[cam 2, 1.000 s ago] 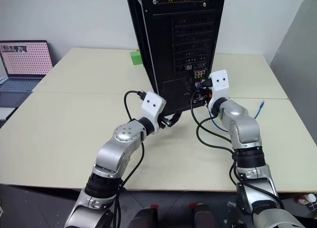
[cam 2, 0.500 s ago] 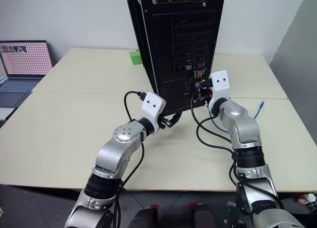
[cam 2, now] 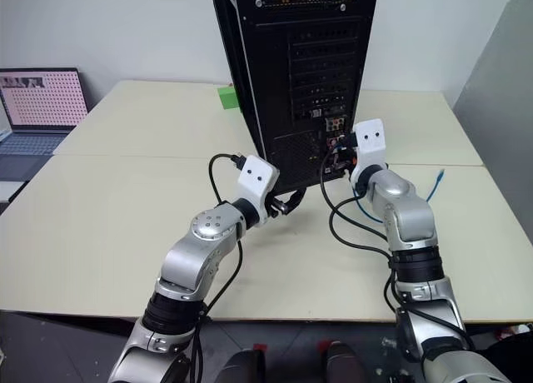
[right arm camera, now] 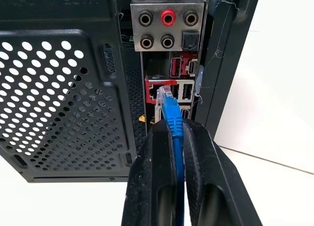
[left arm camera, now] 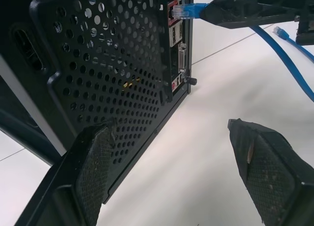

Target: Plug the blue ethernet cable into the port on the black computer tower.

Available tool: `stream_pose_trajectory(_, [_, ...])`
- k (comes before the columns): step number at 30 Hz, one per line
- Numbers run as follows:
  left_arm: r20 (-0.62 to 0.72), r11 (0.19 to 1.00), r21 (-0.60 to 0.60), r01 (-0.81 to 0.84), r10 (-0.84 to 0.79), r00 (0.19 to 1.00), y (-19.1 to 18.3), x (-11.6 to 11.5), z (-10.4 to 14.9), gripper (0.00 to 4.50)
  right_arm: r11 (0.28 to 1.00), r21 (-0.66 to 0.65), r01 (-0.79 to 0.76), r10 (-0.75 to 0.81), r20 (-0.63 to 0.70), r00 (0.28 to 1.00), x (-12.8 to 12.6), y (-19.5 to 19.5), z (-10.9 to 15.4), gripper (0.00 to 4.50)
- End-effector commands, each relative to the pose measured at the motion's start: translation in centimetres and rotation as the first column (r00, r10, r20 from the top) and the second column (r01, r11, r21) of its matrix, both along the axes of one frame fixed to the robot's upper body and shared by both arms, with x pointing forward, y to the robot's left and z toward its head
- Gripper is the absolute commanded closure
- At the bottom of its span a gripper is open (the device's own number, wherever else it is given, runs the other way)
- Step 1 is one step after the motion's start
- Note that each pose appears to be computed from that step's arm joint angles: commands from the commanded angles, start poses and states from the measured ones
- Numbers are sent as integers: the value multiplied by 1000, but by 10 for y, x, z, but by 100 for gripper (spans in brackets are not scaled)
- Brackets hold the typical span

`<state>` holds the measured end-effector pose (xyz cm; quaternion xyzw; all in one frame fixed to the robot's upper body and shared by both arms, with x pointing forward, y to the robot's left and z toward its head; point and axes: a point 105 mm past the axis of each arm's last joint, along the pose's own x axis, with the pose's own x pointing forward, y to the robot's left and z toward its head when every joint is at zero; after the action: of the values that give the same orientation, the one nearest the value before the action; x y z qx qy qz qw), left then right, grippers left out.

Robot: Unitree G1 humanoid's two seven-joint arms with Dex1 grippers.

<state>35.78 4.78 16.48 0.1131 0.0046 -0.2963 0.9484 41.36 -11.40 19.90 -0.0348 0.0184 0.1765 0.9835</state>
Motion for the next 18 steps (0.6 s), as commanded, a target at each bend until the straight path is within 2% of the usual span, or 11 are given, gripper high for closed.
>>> stream_pose_trajectory(1, [54,1000,-8,18,-17,998,-5,-5,13,62,1000,22,-11,9,71,997,-2,3,19,450])
stream_pose_trajectory(8, [53,1000,-8,16,-16,998,-5,-4,12,62,1000,15,-16,14,80,997,-2,7,20,450])
stream_pose_trajectory(18, [52,1000,-11,13,-13,999,-5,-5,12,62,997,47,64,-69,105,992,0,3,27,450])
